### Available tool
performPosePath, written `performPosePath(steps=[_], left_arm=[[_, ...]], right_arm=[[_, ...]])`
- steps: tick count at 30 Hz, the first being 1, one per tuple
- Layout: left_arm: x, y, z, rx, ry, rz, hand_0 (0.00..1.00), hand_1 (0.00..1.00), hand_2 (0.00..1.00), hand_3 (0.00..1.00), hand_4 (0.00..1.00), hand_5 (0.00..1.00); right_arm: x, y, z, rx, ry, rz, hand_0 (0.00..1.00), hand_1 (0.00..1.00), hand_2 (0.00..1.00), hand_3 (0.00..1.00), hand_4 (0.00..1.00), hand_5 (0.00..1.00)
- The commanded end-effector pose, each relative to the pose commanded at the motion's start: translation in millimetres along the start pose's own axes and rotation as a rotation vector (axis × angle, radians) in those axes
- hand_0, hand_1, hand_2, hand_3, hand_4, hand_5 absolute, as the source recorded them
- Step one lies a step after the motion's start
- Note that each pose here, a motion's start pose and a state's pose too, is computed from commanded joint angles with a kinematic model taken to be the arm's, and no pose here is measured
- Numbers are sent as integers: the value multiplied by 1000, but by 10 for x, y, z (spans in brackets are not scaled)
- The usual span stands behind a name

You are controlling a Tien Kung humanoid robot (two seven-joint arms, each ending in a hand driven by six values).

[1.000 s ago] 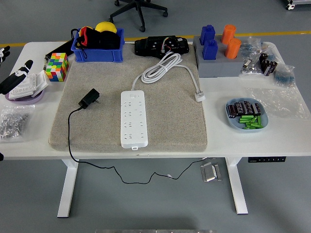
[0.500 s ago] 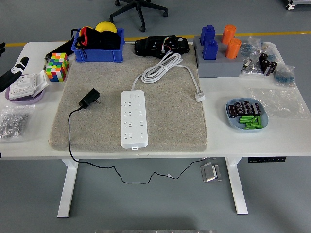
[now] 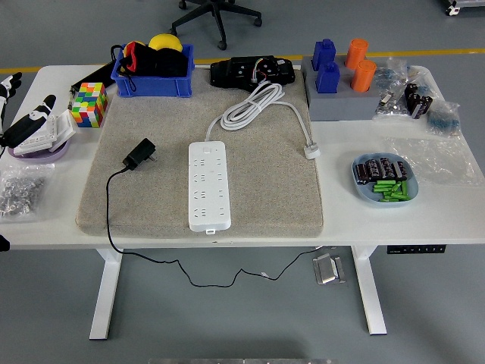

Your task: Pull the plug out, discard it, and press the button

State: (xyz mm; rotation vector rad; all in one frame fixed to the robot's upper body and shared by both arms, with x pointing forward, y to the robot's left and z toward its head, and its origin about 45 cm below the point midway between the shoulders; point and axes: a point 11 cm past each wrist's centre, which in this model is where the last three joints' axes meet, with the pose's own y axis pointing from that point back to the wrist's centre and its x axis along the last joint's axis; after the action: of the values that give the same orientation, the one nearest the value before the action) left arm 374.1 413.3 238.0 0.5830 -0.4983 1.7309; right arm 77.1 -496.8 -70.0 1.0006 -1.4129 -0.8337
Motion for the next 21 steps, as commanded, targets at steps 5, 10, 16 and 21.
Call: performPosePath(steps=[5, 10, 16, 21], left_arm=[[0, -6, 35, -10, -1, -3, 954, 954, 957, 957, 784, 648], [18, -11, 59, -15, -1, 2, 945, 945, 956, 958, 781, 645], [23, -6, 97, -27, -3, -3, 927, 920, 945, 957, 782, 645], [22, -3, 110, -35, -1, 1, 919, 895, 926, 947, 782, 640]], right_arm=[[2, 4, -46, 10, -1, -1, 767, 729, 724, 713, 883, 658], [27, 6, -57, 11, -1, 5, 767, 729, 724, 713, 883, 658], [29, 6, -60, 12, 1, 6, 767, 729, 724, 713, 883, 658], [25, 6, -67, 13, 6, 12, 767, 729, 724, 713, 883, 658]])
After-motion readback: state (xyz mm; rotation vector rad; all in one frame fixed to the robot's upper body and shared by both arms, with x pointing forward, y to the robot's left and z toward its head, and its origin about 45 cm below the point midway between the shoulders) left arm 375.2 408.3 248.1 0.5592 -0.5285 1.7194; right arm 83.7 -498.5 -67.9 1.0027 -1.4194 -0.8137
